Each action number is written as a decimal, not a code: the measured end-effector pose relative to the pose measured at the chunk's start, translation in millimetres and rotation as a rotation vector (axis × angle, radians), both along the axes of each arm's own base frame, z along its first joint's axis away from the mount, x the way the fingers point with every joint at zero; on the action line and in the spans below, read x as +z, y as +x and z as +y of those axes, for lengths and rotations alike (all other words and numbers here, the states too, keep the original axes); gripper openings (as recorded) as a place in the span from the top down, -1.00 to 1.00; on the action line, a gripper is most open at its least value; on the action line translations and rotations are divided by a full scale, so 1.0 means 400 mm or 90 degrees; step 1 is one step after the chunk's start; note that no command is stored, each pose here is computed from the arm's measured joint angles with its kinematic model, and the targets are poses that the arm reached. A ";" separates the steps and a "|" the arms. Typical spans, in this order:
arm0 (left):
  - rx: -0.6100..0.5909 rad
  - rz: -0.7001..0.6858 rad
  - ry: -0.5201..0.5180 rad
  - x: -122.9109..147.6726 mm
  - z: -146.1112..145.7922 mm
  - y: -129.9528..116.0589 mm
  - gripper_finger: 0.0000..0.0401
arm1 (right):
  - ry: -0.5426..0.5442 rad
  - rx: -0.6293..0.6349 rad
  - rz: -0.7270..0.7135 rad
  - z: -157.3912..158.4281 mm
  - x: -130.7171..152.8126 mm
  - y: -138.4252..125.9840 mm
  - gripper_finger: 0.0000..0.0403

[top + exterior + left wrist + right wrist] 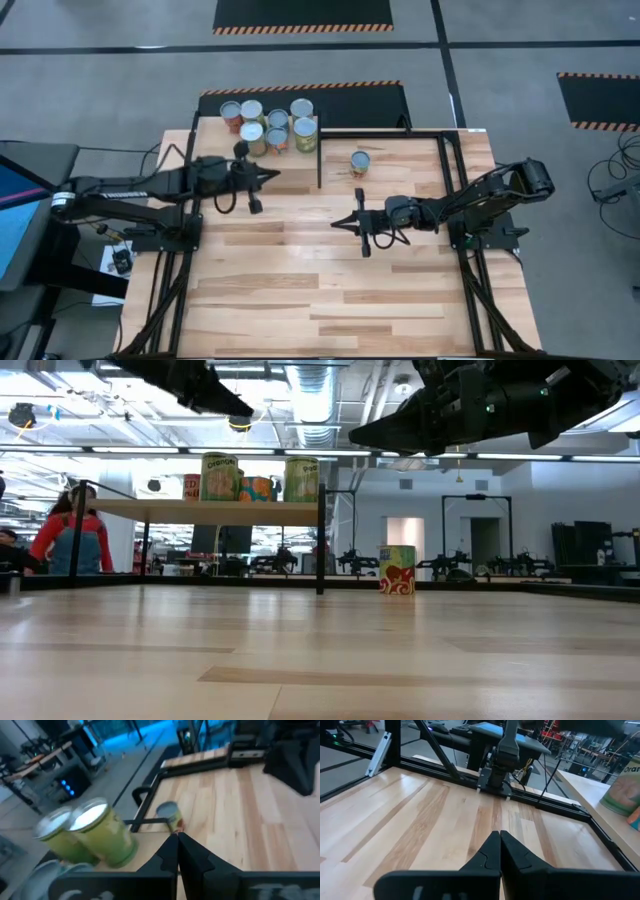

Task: Pick and place cans onto a shelf
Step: Put the canned spaghetti sauce on the shelf

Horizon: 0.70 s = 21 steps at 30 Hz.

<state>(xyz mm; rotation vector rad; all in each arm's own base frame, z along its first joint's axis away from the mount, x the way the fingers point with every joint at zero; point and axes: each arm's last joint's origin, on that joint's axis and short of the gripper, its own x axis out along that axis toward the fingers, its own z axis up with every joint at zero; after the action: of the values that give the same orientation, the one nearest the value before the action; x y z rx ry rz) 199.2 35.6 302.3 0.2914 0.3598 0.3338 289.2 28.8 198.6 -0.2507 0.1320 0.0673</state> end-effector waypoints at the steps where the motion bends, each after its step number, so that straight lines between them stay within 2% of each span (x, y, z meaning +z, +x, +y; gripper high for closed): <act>1: -0.005 -0.010 -0.001 -0.017 -0.004 0.002 1.00 | -0.002 -0.003 0.001 0.000 0.000 0.000 0.94; 5: -0.028 -0.050 0.001 -0.093 -0.023 0.006 1.00 | -0.012 -0.037 0.019 -0.004 -0.007 -0.001 0.94; 11: -0.052 -0.116 -0.010 -0.190 -0.041 -0.011 1.00 | -0.034 -0.143 0.088 -0.020 0.007 -0.035 0.93; 18: -0.055 -0.126 -0.050 -0.232 -0.044 -0.025 1.00 | -0.008 -0.370 0.135 -0.073 0.047 -0.108 0.71; 21: -0.053 -0.123 -0.057 -0.237 -0.044 -0.027 1.00 | 0.011 -0.419 0.149 -0.121 0.043 -0.115 0.59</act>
<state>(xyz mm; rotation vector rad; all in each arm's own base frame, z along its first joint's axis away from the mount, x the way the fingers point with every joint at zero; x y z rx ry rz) 188.5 17.8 207.3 0.1843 0.1715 0.2606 243.2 -19.6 215.9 -0.1715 0.4406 -0.5577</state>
